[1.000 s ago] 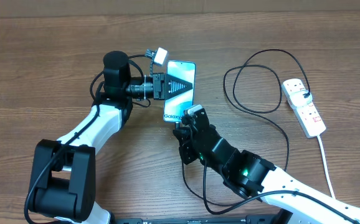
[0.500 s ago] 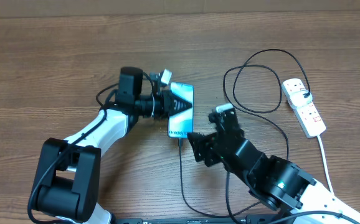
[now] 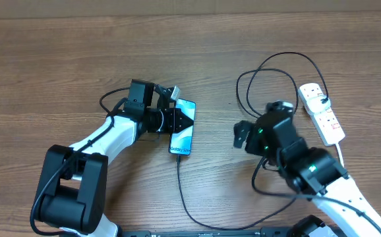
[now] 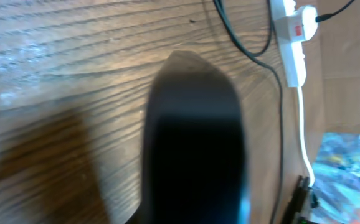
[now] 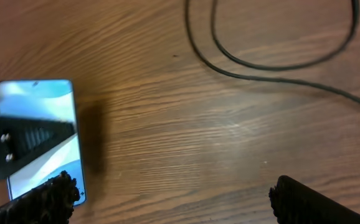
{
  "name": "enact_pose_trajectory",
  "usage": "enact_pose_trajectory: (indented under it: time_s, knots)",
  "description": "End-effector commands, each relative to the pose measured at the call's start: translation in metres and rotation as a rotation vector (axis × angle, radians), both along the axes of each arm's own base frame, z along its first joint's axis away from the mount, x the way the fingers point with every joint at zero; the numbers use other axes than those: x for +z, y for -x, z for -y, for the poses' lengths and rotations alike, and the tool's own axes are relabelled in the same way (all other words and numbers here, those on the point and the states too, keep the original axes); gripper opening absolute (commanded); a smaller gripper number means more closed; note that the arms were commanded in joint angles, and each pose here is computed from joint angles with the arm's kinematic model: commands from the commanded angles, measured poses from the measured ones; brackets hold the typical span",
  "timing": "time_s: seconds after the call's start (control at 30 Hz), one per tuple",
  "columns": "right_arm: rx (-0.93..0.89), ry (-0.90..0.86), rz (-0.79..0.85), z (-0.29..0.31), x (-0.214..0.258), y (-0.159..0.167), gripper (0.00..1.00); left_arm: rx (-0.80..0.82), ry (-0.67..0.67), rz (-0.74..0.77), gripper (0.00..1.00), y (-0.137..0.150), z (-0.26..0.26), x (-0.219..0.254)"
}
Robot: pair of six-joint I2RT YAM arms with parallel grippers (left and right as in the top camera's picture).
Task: Plug charger to phone and switch on socket
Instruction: 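Lower the phone with the left gripper and lay it flat on the table, then open the left gripper and release the phone on the table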
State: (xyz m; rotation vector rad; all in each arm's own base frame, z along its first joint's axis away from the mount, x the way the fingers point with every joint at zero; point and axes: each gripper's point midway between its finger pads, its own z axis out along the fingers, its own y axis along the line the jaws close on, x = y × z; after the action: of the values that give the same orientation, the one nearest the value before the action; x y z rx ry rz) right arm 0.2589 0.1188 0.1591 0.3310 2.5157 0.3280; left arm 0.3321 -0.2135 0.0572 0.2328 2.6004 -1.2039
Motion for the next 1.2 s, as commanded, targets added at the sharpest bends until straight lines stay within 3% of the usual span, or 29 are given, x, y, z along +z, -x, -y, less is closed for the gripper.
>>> enact_pose_trajectory:
  time_s: [0.0,0.37,0.63,0.77,1.0,1.17]
  knots:
    - [-0.032,-0.093,-0.048,0.003,0.002,-0.003,1.0,-0.004,-0.025,-0.007,0.04,-0.004,-0.008,-0.018]
    - [-0.079,-0.085,-0.078,0.018,-0.002,-0.002,1.0,0.016,0.053,-0.256,0.09,0.015,-0.012,-0.069]
    - [-0.079,-0.083,-0.081,0.018,-0.003,-0.001,1.0,0.027,0.044,-0.301,0.28,0.02,-0.013,-0.078]
    - [-0.08,-0.083,-0.08,0.018,-0.003,-0.001,1.0,0.038,0.04,-0.32,0.3,0.022,-0.014,-0.078]
    - [-0.079,-0.083,-0.081,0.018,-0.003,-0.001,1.0,0.118,-0.158,-0.409,0.29,0.03,-0.038,-0.099]
    - [-0.079,-0.084,-0.08,0.018,-0.003,-0.001,1.0,0.126,-0.184,-0.415,0.29,0.027,-0.041,-0.098]
